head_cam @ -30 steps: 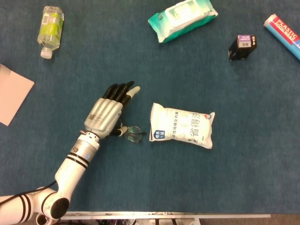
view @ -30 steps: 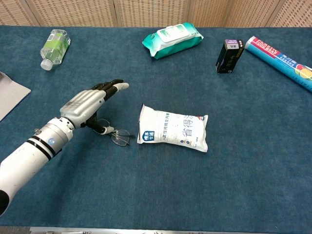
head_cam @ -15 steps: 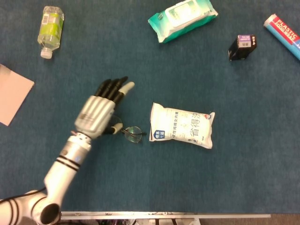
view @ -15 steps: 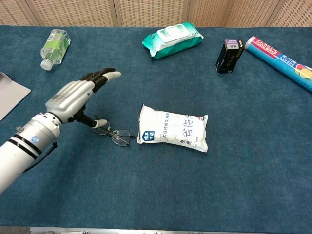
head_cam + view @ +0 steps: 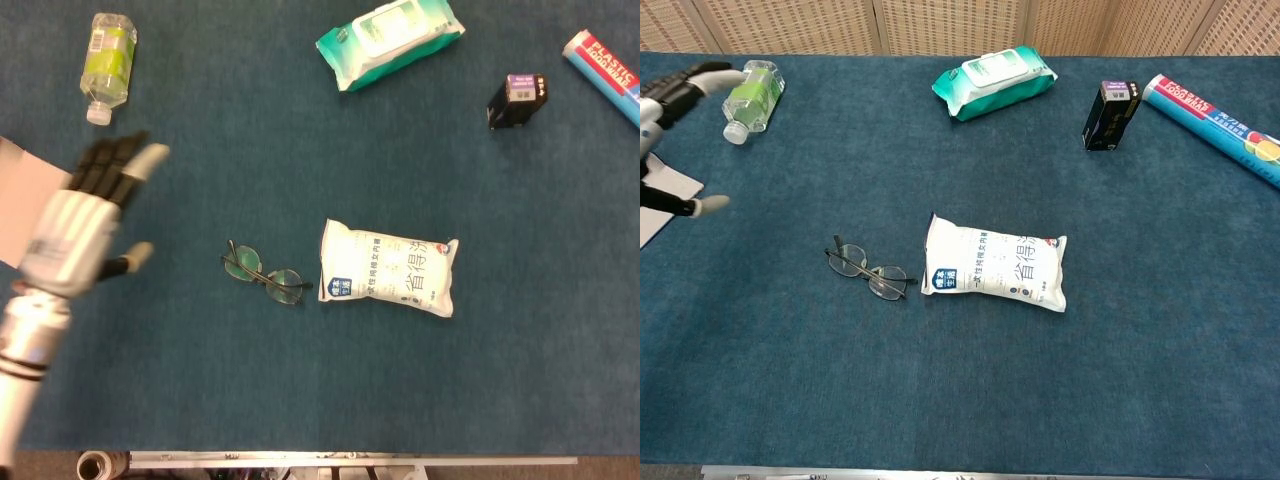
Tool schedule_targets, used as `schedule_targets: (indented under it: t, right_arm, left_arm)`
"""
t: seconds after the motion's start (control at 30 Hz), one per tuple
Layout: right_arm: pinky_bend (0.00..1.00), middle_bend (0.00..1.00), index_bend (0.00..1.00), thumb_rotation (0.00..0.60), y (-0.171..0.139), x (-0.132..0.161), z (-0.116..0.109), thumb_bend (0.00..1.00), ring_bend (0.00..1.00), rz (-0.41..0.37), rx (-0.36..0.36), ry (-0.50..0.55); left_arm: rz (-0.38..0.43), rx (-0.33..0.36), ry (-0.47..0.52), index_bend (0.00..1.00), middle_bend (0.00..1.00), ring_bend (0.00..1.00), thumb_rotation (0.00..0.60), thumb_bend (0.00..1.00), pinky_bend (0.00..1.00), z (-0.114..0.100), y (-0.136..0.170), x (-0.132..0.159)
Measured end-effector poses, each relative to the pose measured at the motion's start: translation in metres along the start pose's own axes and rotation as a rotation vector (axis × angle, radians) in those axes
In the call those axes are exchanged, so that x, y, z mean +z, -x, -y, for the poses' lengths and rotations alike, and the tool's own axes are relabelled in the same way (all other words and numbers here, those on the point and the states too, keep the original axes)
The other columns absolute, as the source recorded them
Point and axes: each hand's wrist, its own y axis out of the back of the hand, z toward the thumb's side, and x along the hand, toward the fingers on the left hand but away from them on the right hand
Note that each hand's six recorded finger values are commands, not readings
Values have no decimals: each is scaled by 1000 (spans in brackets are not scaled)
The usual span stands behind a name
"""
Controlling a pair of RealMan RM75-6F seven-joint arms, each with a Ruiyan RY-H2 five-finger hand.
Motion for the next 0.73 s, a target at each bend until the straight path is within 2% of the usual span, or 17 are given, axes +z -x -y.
schedule_targets:
  t: [0.1, 0.23, 0.43, 0.73]
  right_arm:
    - [288, 389, 603, 600, 1, 1, 6, 288, 257, -1, 17, -12]
    - [288, 389, 603, 600, 2, 3, 13, 289, 257, -1, 36, -22]
    - [288, 389, 603, 600, 3, 5, 18, 288, 257, -4, 52, -28]
    - [288, 389, 603, 600, 7, 3, 25, 289, 257, -1, 79, -22]
  left_arm:
    - [-49, 19, 24, 21, 0, 0, 600, 169, 4, -18, 14, -19]
    - [-119, 30, 65, 110, 0, 0, 600, 169, 4, -33, 34, -43]
    - [-209, 17, 116, 145, 0, 0, 600, 169, 9, -38, 53, -69]
    - [-279, 22, 114, 147, 0, 0, 600, 169, 13, -42, 58, -91]
